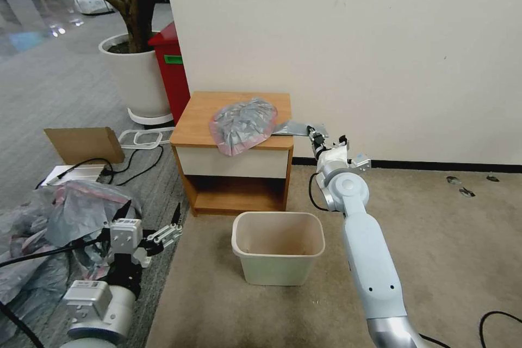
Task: Pick up the garbage bag from the table and place it over the trash can.
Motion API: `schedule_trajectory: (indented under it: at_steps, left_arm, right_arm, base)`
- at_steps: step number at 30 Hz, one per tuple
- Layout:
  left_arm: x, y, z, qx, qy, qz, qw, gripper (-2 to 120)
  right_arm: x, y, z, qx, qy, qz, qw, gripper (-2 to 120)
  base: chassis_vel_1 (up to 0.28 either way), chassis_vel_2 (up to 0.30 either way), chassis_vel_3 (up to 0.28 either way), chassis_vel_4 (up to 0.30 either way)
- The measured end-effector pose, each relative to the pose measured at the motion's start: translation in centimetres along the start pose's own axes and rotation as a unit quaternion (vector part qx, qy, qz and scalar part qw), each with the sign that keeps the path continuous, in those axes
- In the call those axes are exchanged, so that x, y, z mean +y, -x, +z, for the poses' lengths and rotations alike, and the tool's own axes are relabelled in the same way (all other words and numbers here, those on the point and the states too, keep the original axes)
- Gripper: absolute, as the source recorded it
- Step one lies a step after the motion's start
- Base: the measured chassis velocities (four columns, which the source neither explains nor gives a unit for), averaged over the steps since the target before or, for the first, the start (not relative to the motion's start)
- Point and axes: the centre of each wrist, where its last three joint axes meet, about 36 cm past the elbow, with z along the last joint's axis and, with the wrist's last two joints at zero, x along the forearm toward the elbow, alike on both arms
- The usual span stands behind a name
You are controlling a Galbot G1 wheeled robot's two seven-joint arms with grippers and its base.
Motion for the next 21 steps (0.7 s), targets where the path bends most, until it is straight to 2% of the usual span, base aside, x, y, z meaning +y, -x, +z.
schedule_trajectory:
  at_steps: [1, 6, 11, 15, 17, 20, 21]
  left_arm:
    - [0.0, 0.0, 0.0, 0.000, 0.002, 0.000, 1.0000, 100]
    - [-0.1, 0.1, 0.0, 0.000, 0.003, 0.002, 1.0000, 100]
    - [-0.2, 0.1, -0.1, -0.001, 0.002, 0.005, 1.0000, 100]
    - [-0.2, 0.1, -0.1, -0.002, 0.017, 0.000, 0.9999, 100]
    - [-0.2, 0.1, -0.1, -0.002, 0.019, 0.000, 0.9998, 100]
    - [-0.2, 0.1, 0.0, -0.003, 0.025, -0.003, 0.9997, 100]
    - [-0.2, 0.1, 0.0, -0.003, 0.025, -0.003, 0.9997, 100]
  right_arm:
    - [0.3, -0.6, 0.0, 0.001, -0.004, -0.004, 1.000, 0]
    - [1.9, -4.3, 0.9, 0.011, -0.015, -0.021, 1.000, 0]
    - [2.4, -7.4, 1.7, 0.024, -0.022, -0.023, 0.999, 0]
    - [3.0, -12.1, 3.3, 0.053, -0.025, -0.016, 0.998, 0]
    - [3.1, -12.7, 3.7, 0.058, -0.025, -0.015, 0.998, 0]
    - [4.7, -17.0, 5.9, 0.089, -0.021, -0.016, 0.996, 0]
    - [4.7, -17.0, 5.9, 0.089, -0.021, -0.016, 0.996, 0]
  base:
    - [0.000, 0.000, 0.000, 0.000]
    - [0.000, 0.000, 0.000, 0.000]
    - [0.000, 0.000, 0.000, 0.000]
    - [0.000, 0.000, 0.000, 0.000]
    - [0.000, 0.000, 0.000, 0.000]
    - [0.000, 0.000, 0.000, 0.000]
    - [0.000, 0.000, 0.000, 0.000]
